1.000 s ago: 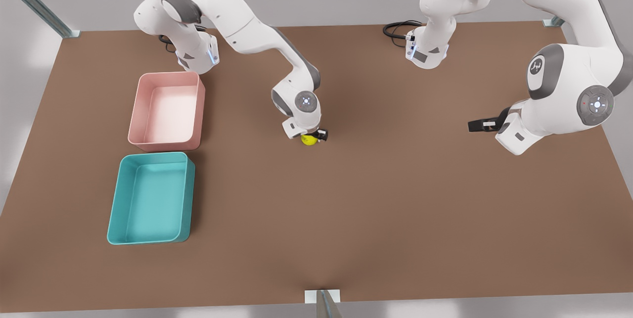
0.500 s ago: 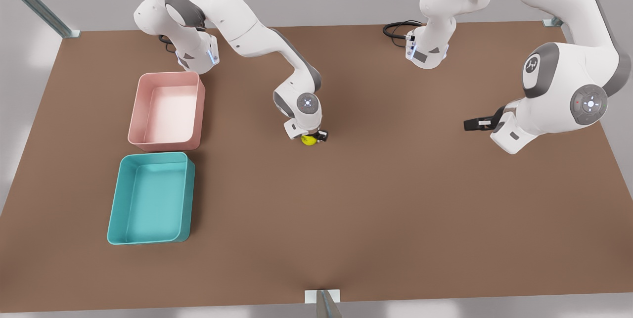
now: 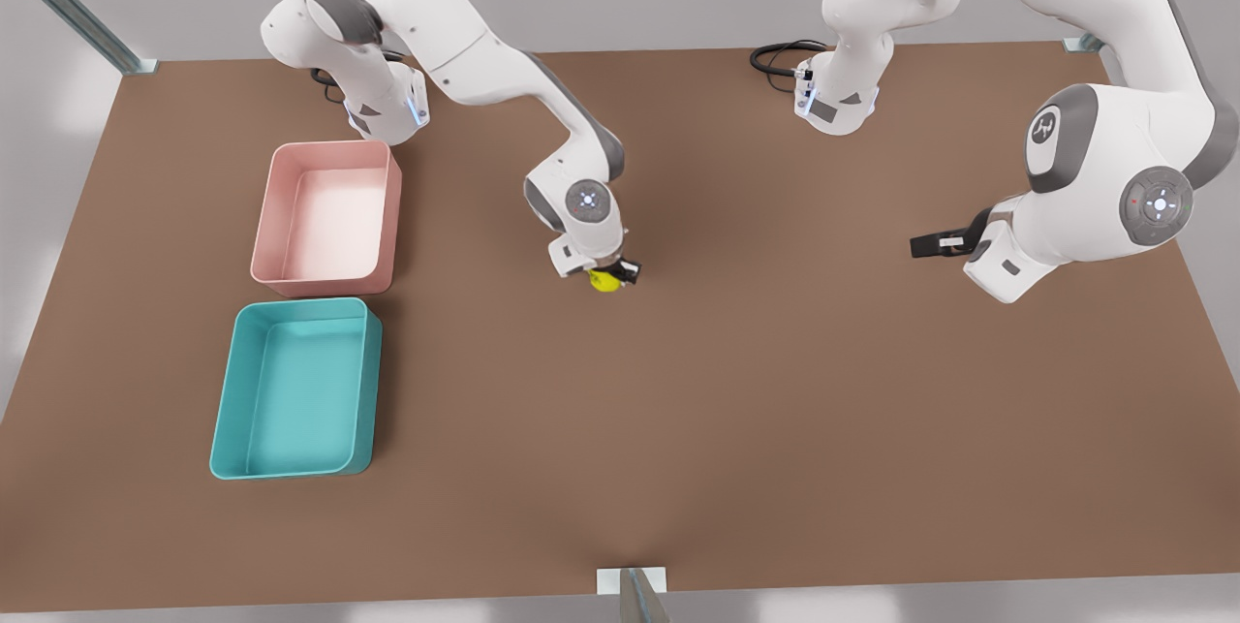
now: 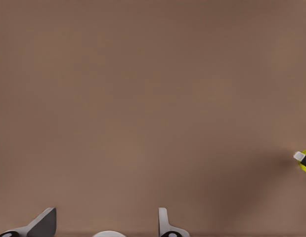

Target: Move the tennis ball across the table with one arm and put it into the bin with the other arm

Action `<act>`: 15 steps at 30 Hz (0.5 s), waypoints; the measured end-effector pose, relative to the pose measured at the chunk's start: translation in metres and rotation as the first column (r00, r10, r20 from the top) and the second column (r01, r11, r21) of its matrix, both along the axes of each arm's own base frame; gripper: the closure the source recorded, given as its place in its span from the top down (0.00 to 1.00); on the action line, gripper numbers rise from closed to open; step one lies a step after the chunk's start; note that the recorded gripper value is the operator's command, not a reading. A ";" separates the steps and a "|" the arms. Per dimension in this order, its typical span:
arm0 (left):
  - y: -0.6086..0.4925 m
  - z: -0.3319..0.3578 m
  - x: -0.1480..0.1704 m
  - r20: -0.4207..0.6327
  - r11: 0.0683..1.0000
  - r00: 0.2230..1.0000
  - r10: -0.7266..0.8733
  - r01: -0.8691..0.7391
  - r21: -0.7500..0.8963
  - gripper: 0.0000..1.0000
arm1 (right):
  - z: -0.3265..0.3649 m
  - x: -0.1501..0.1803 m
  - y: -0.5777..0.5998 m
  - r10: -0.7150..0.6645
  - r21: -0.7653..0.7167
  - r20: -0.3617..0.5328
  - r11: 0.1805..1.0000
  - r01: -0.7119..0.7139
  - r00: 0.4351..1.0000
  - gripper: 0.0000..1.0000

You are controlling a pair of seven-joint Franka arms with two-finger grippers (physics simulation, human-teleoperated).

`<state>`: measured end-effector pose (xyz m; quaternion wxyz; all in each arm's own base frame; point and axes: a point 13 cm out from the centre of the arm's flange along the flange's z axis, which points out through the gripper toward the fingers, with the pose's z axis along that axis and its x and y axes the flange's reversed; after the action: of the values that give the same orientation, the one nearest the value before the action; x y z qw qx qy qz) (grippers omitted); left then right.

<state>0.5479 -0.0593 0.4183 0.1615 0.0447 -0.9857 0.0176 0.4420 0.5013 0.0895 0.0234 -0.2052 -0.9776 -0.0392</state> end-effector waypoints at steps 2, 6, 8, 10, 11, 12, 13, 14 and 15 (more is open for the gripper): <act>0.001 -0.002 0.001 -0.002 1.000 1.000 0.003 -0.003 0.000 1.00 | 0.028 0.035 -0.025 -0.047 0.021 0.016 0.999 0.046 0.999 0.63; 0.001 0.000 0.002 0.003 1.000 1.000 0.007 -0.007 -0.002 1.00 | 0.077 0.121 -0.134 -0.170 0.027 0.024 0.985 0.170 0.985 0.63; 0.001 0.001 0.003 0.007 1.000 1.000 0.008 -0.008 -0.004 1.00 | 0.096 0.152 -0.196 -0.206 0.013 0.021 0.978 0.206 0.978 0.63; 0.001 0.002 0.004 0.009 1.000 1.000 0.009 -0.009 -0.004 1.00 | 0.105 0.172 -0.261 -0.224 -0.017 0.011 0.974 0.224 0.975 0.63; 0.001 0.002 0.004 0.009 1.000 1.000 0.010 -0.009 -0.004 1.00 | 0.108 0.181 -0.296 -0.230 -0.036 0.005 0.972 0.230 0.973 0.63; 0.001 0.002 0.004 0.009 1.000 1.000 0.010 -0.010 -0.004 1.00 | 0.109 0.188 -0.332 -0.236 -0.054 -0.002 0.970 0.236 0.972 0.63; 0.001 0.002 0.004 0.009 1.000 1.000 0.010 -0.010 -0.003 1.00 | 0.109 0.194 -0.368 -0.242 -0.070 -0.012 0.968 0.241 0.970 0.63; 0.000 0.002 0.004 0.009 1.000 1.000 0.010 -0.010 -0.003 1.00 | 0.106 0.196 -0.403 -0.243 -0.088 -0.025 0.967 0.240 0.970 0.63; 0.000 0.002 0.004 0.009 1.000 1.000 0.010 -0.010 -0.003 1.00 | 0.100 0.196 -0.435 -0.241 -0.107 -0.042 0.966 0.235 0.970 0.63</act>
<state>0.5519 -0.0593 0.4206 0.1569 0.0492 -0.9862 0.0201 0.6377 0.0660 0.1895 0.0347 -0.3229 -0.9457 0.0133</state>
